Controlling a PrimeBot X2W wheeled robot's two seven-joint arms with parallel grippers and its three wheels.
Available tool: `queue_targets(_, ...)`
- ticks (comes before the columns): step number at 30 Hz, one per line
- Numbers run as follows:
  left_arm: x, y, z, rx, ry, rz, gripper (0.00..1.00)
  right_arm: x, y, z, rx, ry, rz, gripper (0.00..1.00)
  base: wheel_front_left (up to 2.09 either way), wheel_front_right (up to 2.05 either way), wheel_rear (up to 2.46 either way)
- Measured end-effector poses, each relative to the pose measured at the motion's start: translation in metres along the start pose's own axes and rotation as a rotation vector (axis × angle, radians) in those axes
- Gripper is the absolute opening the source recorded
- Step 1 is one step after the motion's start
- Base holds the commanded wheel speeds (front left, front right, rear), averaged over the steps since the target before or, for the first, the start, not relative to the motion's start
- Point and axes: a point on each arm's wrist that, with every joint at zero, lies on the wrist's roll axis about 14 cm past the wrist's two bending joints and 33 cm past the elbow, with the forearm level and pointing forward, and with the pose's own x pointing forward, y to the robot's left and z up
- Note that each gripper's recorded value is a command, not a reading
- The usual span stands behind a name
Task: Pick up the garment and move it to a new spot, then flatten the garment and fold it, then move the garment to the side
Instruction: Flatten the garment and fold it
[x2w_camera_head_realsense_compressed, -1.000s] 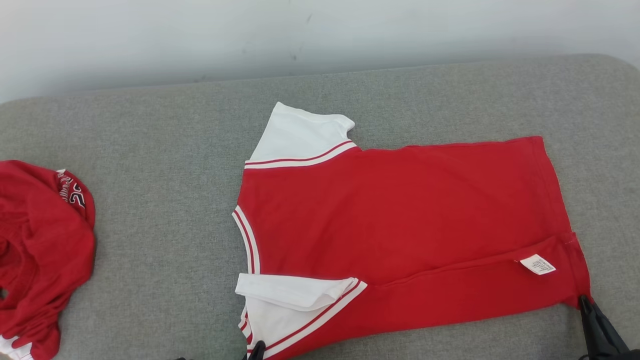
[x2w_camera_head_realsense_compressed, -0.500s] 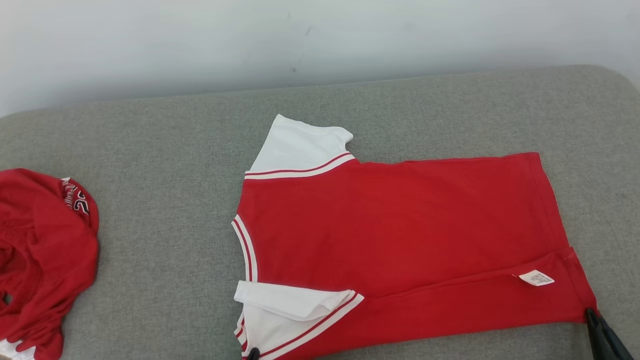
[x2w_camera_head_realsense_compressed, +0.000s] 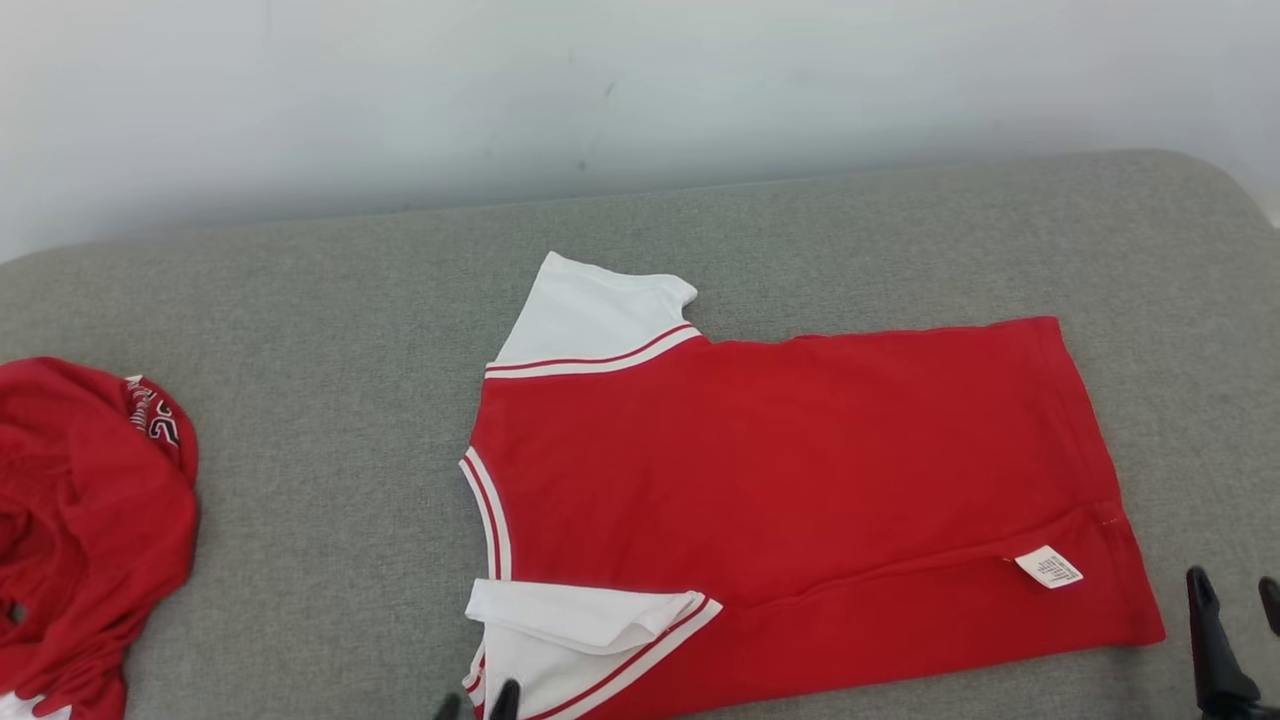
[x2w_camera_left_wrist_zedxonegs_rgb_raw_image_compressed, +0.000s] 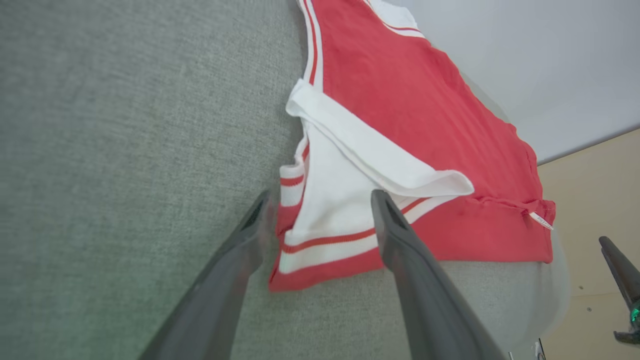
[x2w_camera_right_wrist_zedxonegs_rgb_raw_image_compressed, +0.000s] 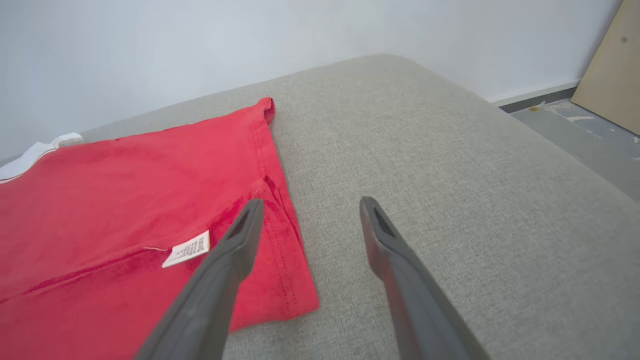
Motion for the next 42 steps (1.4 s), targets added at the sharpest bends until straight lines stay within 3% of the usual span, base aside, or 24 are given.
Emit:
queue_targets(4, 0.009, -0.008, 0.027, 0.048, -0.052, -0.040, 1.00, 0.003, 0.014, 0.014, -0.013, -0.056, 0.027, 1.00, 0.00, 0.00, 0.00)
queue_targets(10, 0.050, -0.034, 0.099, 0.250, -0.126, -0.161, 1.00, 0.023, 0.035, 0.022, -0.033, -0.083, 0.085, 1.00, 0.00, 0.00, 0.00)
queue_targets(18, 0.135, -0.060, 0.148, 0.437, -0.001, -0.243, 1.00, 0.063, 0.054, 0.031, -0.066, -0.102, 0.155, 1.00, 0.00, 0.00, 0.00)
queue_targets(24, 0.191, -0.062, 0.136, 0.538, 0.168, -0.282, 1.00, 0.084, 0.053, 0.028, -0.077, -0.090, 0.162, 1.00, 0.00, 0.00, 0.00)
queue_targets(29, 0.230, -0.047, 0.124, 0.624, 0.259, -0.244, 1.00, 0.093, 0.044, 0.017, -0.083, -0.060, 0.142, 1.00, 0.00, 0.00, 0.00)
queue_targets(42, 0.301, -0.034, 0.072, 0.644, 0.398, -0.213, 1.00, 0.103, 0.029, -0.005, -0.094, 0.004, 0.096, 1.00, 0.00, 0.00, 0.00)
